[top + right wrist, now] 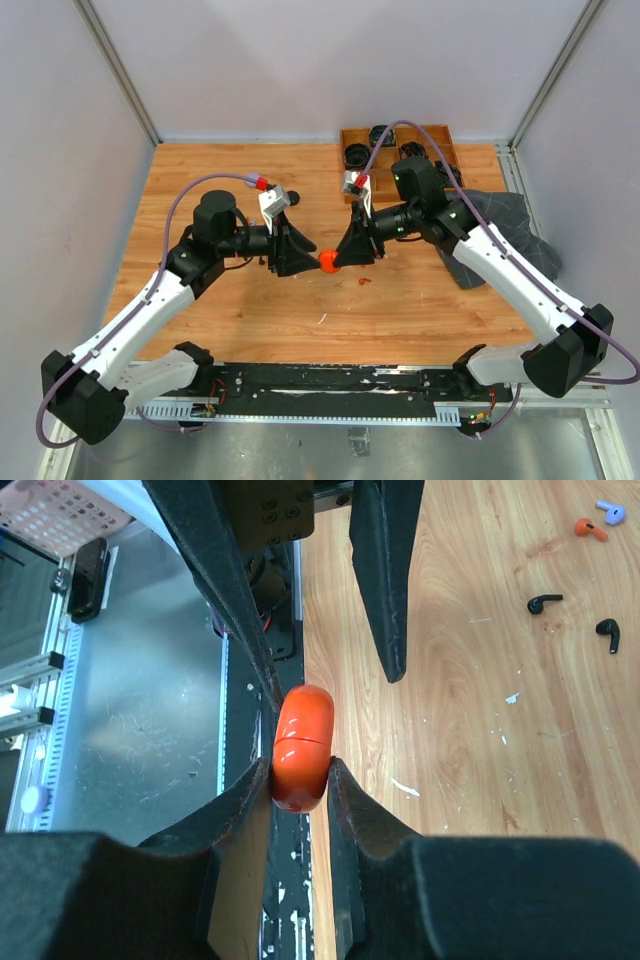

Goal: Insert the wireless bluetooth earbuds into the charging case
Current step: Pick up the charging case at the center of the board.

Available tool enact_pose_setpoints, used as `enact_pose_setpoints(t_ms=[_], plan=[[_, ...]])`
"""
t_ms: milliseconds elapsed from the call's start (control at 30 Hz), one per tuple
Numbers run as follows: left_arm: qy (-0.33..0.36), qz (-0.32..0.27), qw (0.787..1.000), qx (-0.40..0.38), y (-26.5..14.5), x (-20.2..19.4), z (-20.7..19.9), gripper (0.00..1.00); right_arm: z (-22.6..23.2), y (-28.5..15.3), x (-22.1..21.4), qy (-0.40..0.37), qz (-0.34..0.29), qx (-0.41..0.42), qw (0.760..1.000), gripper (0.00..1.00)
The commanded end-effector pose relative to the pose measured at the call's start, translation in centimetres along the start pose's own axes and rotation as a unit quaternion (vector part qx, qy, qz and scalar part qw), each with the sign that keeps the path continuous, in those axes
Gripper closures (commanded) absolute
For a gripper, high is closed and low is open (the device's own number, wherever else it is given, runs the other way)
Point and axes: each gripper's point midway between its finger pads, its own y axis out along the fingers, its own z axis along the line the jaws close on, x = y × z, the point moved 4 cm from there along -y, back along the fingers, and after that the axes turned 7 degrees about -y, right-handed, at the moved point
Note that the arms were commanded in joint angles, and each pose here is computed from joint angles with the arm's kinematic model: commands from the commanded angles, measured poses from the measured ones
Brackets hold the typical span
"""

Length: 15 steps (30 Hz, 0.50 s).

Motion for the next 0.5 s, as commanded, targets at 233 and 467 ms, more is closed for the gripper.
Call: enact_pose_setpoints(t_ms=[233,467], plan=[[0.0,0.046,0.991,-0.125,0.9,-0.1,-2.0,0.51,1.0,0.3,-0.8,-0.037,0.064,0.021,0.997,0.97],[-0.014,0.058,0.987,-0.148,1.0,-0.5,-2.1,0.53,0.7,1.0,-0.5,-0.044,0.073,0.026,0.996,0.98]])
